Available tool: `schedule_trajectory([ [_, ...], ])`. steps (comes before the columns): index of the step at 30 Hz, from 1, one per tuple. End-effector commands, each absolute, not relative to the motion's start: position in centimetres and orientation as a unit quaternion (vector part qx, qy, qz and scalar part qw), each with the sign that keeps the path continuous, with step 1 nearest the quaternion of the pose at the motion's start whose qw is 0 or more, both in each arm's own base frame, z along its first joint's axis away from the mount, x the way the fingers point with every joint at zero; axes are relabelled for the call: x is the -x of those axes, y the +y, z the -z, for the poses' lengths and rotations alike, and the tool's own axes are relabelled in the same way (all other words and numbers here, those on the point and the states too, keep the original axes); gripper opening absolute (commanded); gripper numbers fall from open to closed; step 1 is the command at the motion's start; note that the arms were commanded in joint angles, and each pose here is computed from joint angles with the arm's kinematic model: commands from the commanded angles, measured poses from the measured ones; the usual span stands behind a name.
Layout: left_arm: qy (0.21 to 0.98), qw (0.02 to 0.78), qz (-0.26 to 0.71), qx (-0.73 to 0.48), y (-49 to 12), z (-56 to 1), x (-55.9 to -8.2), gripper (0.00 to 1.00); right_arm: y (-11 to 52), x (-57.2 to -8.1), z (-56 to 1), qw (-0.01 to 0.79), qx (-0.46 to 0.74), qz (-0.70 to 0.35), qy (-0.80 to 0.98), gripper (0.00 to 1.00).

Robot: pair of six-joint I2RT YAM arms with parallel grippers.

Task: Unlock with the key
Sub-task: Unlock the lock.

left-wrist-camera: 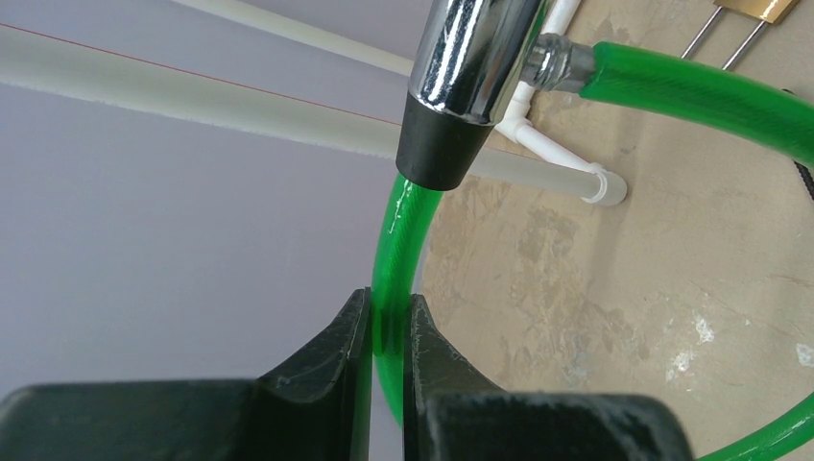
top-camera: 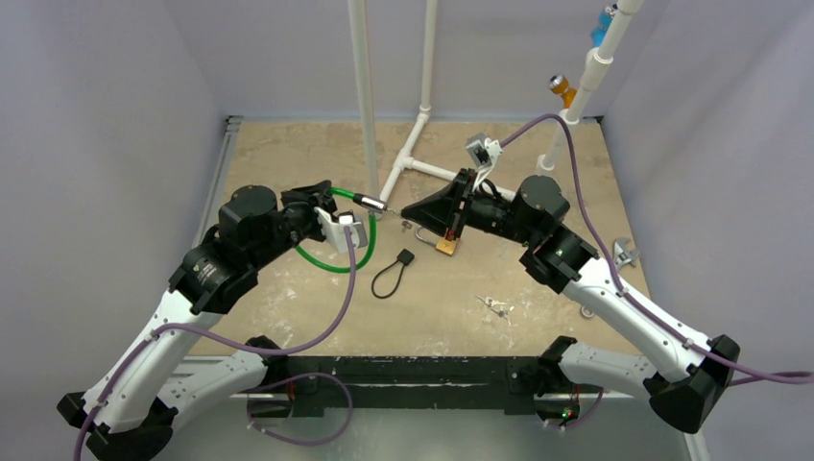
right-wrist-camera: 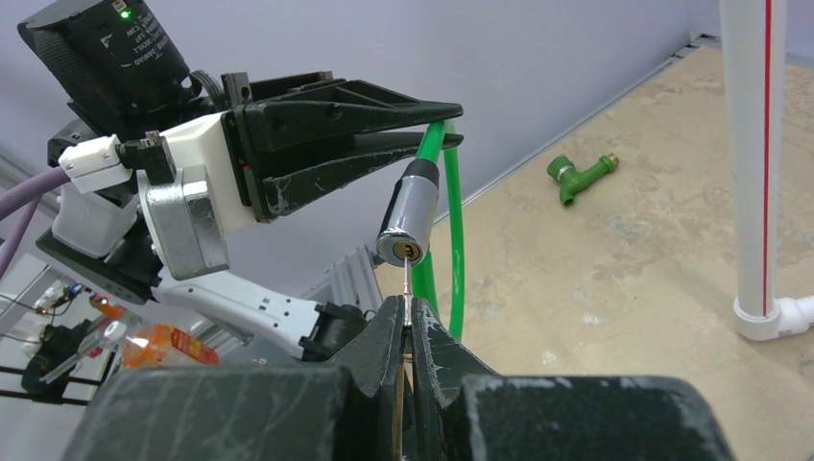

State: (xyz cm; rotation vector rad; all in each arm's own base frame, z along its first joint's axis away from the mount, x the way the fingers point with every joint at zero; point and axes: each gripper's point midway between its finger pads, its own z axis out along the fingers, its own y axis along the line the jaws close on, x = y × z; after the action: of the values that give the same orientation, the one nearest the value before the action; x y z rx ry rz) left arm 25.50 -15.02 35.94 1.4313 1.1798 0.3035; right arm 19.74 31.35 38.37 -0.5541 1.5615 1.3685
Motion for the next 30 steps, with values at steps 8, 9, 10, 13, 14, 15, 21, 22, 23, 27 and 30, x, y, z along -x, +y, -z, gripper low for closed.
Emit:
schedule_trajectory([
  [8, 0.481, 0.636, -0.131, -0.590, -15.2, -39.7, -25.0, 0.00, 31.8, -20.0, -41.2, 0.497, 0.233, -0.575, 0.607, 0.00],
  [9, 0.481, 0.635, -0.131, -0.590, -15.2, -39.7, -25.0, 0.00, 31.9, -20.0, -41.0, 0.496, 0.232, -0.576, 0.607, 0.00],
  [10, 0.481, 0.636, -0.131, -0.589, -15.2, -39.8, -25.0, 0.00, 32.0, -20.1, -40.9, 0.494, 0.233, -0.576, 0.608, 0.00],
  [13, 0.482, 0.636, -0.127, -0.589, -15.3, -39.9, -25.0, 0.00, 32.2, -20.2, -40.5, 0.490, 0.234, -0.575, 0.612, 0.00],
  [14, 0.482, 0.636, -0.126, -0.589, -15.3, -39.9, -25.0, 0.00, 32.3, -20.4, -40.4, 0.491, 0.233, -0.573, 0.614, 0.00],
  [15, 0.482, 0.637, -0.126, -0.588, -15.3, -40.0, -25.0, 0.00, 32.3, -20.5, -40.1, 0.490, 0.232, -0.570, 0.617, 0.00],
  [21, 0.486, 0.637, -0.124, -0.585, -15.3, -40.2, -25.0, 0.00, 33.0, -20.6, -39.7, 0.503, 0.217, -0.550, 0.630, 0.00],
  [22, 0.488, 0.637, -0.125, -0.584, -15.2, -40.2, -25.0, 0.00, 33.2, -20.6, -39.7, 0.504, 0.215, -0.548, 0.632, 0.00],
  [23, 0.488, 0.636, -0.124, -0.585, -15.2, -40.1, -25.1, 0.00, 33.4, -20.6, -39.8, 0.508, 0.213, -0.544, 0.633, 0.00],
  [27, 0.489, 0.636, -0.124, -0.584, -15.2, -39.9, -25.0, 0.00, 33.4, -20.4, -40.2, 0.515, 0.209, -0.543, 0.629, 0.00],
  [30, 0.489, 0.636, -0.125, -0.584, -15.1, -40.0, -25.0, 0.00, 33.5, -20.4, -40.5, 0.514, 0.204, -0.543, 0.632, 0.00],
])
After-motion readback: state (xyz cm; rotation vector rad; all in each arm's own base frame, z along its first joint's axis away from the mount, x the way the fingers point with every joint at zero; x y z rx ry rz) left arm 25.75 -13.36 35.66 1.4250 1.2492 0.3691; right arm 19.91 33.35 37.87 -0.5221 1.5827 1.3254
